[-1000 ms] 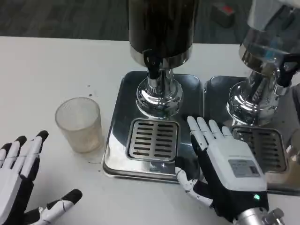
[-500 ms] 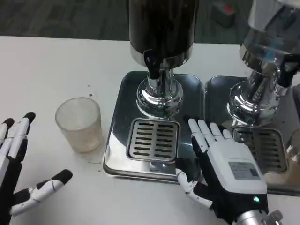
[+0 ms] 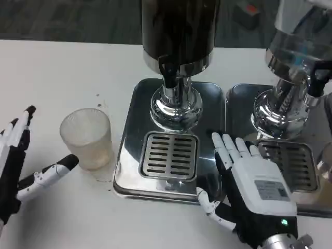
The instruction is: Grasp the cup under the faucet to collect the drink, then remove the cup.
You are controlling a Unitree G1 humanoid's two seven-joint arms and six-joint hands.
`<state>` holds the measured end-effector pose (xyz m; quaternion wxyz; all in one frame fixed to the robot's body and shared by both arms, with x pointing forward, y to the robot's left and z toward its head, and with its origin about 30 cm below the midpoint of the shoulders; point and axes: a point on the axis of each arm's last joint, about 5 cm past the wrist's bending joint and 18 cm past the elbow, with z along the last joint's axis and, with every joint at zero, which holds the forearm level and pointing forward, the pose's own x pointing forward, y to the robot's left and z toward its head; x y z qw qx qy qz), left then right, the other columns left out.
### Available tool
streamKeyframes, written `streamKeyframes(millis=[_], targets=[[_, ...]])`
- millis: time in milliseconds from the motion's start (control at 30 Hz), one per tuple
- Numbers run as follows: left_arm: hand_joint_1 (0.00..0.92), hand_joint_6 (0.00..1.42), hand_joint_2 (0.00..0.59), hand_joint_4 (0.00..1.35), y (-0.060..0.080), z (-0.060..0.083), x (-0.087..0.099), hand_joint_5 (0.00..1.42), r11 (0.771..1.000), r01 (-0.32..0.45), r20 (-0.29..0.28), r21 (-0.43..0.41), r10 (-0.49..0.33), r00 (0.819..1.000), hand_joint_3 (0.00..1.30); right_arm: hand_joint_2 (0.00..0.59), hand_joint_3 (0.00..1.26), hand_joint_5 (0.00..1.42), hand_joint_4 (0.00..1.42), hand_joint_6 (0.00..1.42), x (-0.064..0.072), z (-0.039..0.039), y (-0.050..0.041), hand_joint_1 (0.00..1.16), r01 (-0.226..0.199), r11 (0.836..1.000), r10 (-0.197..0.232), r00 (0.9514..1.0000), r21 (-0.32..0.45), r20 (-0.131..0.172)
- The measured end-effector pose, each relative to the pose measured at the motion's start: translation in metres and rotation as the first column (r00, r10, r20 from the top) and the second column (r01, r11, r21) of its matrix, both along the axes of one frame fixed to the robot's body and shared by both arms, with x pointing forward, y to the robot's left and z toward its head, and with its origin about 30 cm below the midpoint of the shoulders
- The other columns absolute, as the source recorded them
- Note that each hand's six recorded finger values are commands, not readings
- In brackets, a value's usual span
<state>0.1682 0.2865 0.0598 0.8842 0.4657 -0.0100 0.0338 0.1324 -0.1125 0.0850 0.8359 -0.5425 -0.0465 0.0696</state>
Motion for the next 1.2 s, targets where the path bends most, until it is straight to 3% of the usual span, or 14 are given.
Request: streamKeyframes(millis=[333,700,967,1200], targets=[[0.057,0.00,0.004,0.00,-0.010,-0.019,0.011,0.00,0.993,0.004,-0.011,-0.119,-0.005,1.000,0.00,0.530,0.00,0.00,0.00,0.00,-0.002,0.0010,0.0009,0.36,0.017,1.000,-0.017,0.9999,0.006,-0.004],[0.139,0.00,0.022,0.00,-0.019,-0.021,0.034,0.00,0.993,0.036,-0.027,-0.108,-0.039,0.999,0.00,0.530,0.00,0.00,0.00,0.00,-0.002,0.0041,-0.0001,0.36,0.028,1.000,-0.028,0.9996,0.006,0.009],[0.174,0.20,0.035,0.00,-0.022,-0.023,0.040,0.11,0.991,0.052,-0.064,-0.121,-0.060,0.996,0.00,0.530,0.00,0.00,0.00,0.00,-0.003,0.0036,-0.0005,0.36,0.039,0.999,-0.039,0.9992,0.006,0.001],[0.191,0.25,0.038,0.00,-0.023,-0.020,0.043,0.20,0.984,0.084,-0.050,-0.158,-0.093,0.994,0.00,0.530,0.00,0.00,0.00,0.00,-0.004,0.0034,0.0006,0.36,0.049,0.999,-0.049,0.9988,0.015,-0.006]])
